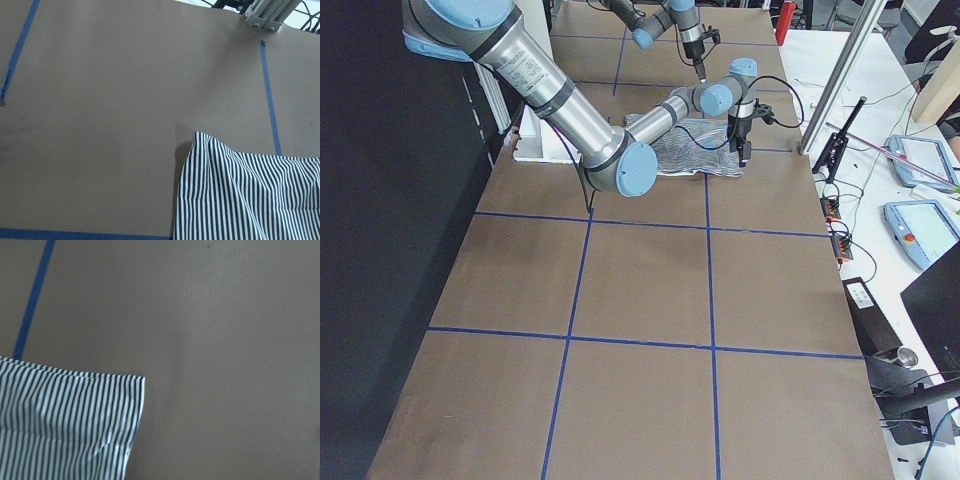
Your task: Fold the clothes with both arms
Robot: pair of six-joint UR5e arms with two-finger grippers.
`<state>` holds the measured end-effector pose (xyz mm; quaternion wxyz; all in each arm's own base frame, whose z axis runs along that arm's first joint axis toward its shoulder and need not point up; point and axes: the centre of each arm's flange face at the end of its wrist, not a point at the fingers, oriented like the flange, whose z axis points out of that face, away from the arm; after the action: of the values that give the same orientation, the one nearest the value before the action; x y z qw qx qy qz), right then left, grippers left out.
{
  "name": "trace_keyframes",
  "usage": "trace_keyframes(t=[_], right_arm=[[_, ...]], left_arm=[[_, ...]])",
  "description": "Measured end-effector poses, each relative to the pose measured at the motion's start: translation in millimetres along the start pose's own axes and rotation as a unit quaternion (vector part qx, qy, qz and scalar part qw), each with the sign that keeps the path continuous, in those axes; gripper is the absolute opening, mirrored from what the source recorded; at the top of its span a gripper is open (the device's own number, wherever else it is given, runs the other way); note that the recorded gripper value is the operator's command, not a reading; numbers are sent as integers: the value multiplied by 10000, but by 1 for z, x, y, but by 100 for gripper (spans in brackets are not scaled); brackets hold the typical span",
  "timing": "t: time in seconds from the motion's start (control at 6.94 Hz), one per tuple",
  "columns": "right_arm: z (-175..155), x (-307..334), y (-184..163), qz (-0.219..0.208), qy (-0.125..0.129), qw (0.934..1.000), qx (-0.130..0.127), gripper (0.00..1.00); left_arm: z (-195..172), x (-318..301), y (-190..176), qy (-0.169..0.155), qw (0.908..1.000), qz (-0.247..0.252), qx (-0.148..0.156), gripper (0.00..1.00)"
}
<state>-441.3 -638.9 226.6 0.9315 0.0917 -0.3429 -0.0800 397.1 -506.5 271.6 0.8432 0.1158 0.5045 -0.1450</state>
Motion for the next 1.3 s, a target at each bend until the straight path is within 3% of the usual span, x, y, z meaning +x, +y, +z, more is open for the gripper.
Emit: trace_keyframes(t=[0.14,0.43,0.58,0.87,1.3], right_arm=[[-16,-1,36,133,-403,9991,-41,100],[-35,-6,115,446,-879,9950,-132,100],[-39,-12,138,615,-984,9931,-191,100],[-38,-20,153,801,-1031,9911,-258,100],[-36,-22,154,826,-1032,9909,-259,100]], left_arm=[[-13,-11,22,50,9986,-507,-141,100],[-11,-16,102,-67,9886,-1443,-423,98],[3,-8,156,-370,9816,-1804,-500,97],[25,31,238,-1173,9713,-2004,-514,96],[57,37,256,-1722,9666,-1884,-219,96]])
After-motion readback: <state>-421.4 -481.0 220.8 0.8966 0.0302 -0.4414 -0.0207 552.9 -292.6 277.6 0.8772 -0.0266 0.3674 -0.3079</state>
